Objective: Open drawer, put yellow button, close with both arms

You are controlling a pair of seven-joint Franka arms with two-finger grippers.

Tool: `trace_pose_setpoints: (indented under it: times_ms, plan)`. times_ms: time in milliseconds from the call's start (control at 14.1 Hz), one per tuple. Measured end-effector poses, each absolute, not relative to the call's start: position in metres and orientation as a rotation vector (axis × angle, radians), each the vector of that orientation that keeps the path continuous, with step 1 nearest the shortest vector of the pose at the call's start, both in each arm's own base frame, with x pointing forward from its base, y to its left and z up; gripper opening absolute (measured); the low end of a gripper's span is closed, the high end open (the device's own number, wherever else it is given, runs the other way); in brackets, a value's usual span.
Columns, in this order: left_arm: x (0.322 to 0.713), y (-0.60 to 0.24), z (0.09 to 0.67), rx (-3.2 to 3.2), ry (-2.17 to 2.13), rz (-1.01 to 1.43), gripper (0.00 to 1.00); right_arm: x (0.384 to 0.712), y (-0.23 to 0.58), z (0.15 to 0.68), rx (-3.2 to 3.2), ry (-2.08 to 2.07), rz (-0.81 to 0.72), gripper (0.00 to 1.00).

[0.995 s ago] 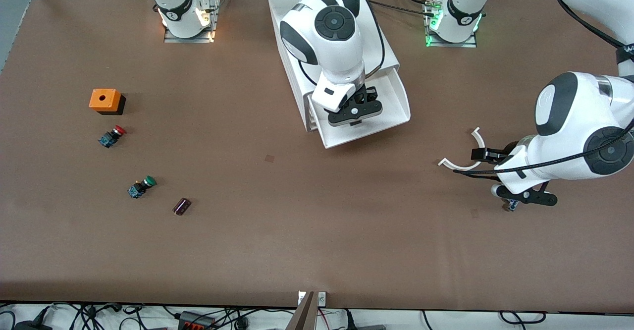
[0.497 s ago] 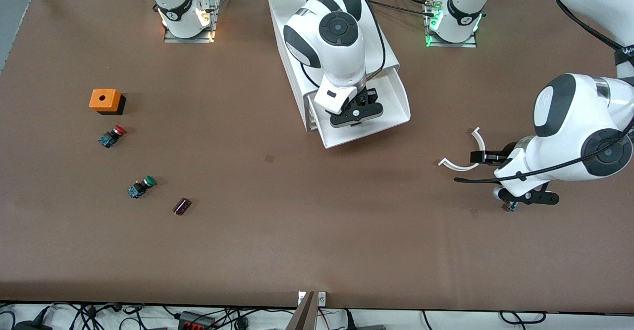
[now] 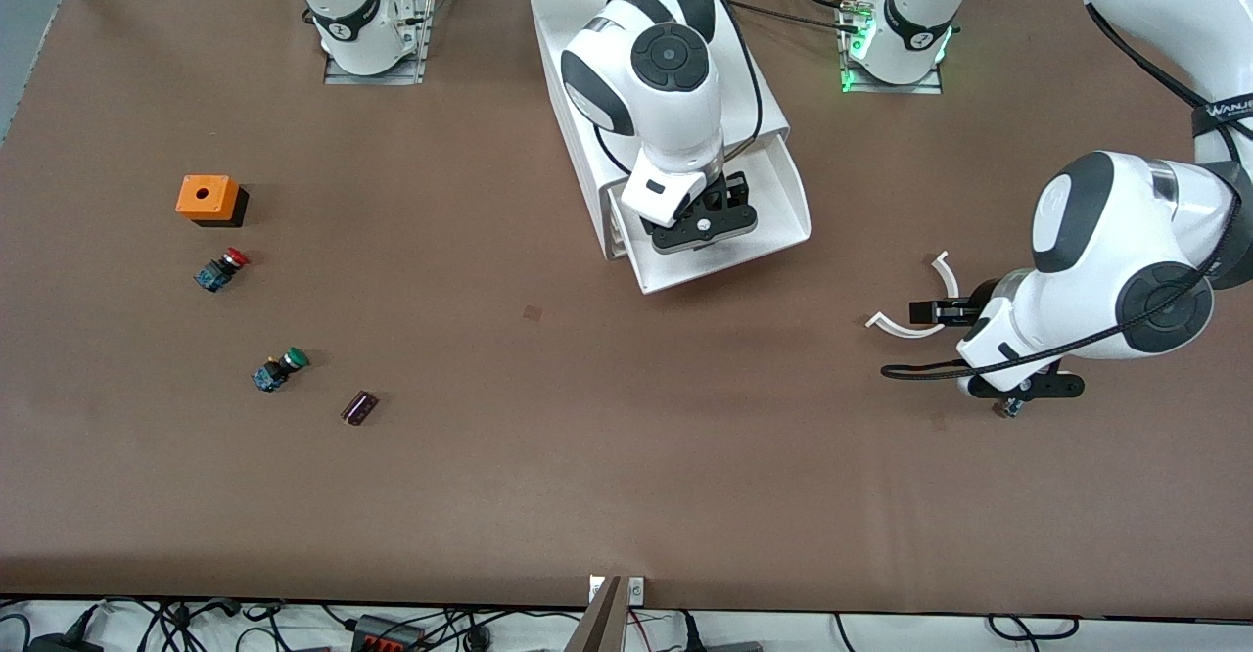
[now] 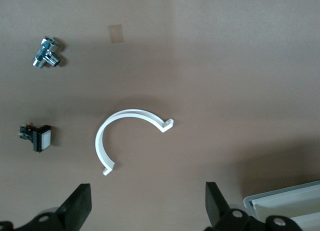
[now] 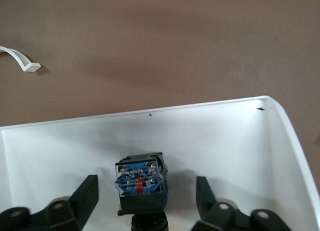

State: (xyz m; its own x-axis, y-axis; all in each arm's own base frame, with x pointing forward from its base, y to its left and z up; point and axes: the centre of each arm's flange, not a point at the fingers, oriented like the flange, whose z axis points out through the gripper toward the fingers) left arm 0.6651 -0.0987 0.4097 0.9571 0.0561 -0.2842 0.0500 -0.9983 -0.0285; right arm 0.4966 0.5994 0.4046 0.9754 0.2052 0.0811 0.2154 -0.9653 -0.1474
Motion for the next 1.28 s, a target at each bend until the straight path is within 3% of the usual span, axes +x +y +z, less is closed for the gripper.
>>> trace_pose_setpoints:
  times_ms: [71,284,569,1066,1279]
  plan:
    - [0.664,-0.108,0.411,-3.087,-0.116,0.449,1.00,0.500,0.598,0.412,-2.961,-0.309,-0.115,1.00]
    - [0.656,-0.147,0.415,-3.108,-0.260,0.461,1.00,0.522,0.571,0.450,-2.961,-0.242,-0.143,1.00]
    - [0.647,-0.194,0.407,-3.150,-0.426,0.436,1.00,0.580,0.488,0.496,-3.003,-0.081,-0.168,1.00]
    - [0.599,-0.288,0.368,-3.182,-0.529,0.384,1.00,0.673,0.316,0.500,-3.135,-0.077,-0.129,1.00]
    - [0.577,-0.315,0.356,-3.178,-0.478,0.396,1.00,0.693,0.241,0.507,-3.160,0.000,-0.050,1.00]
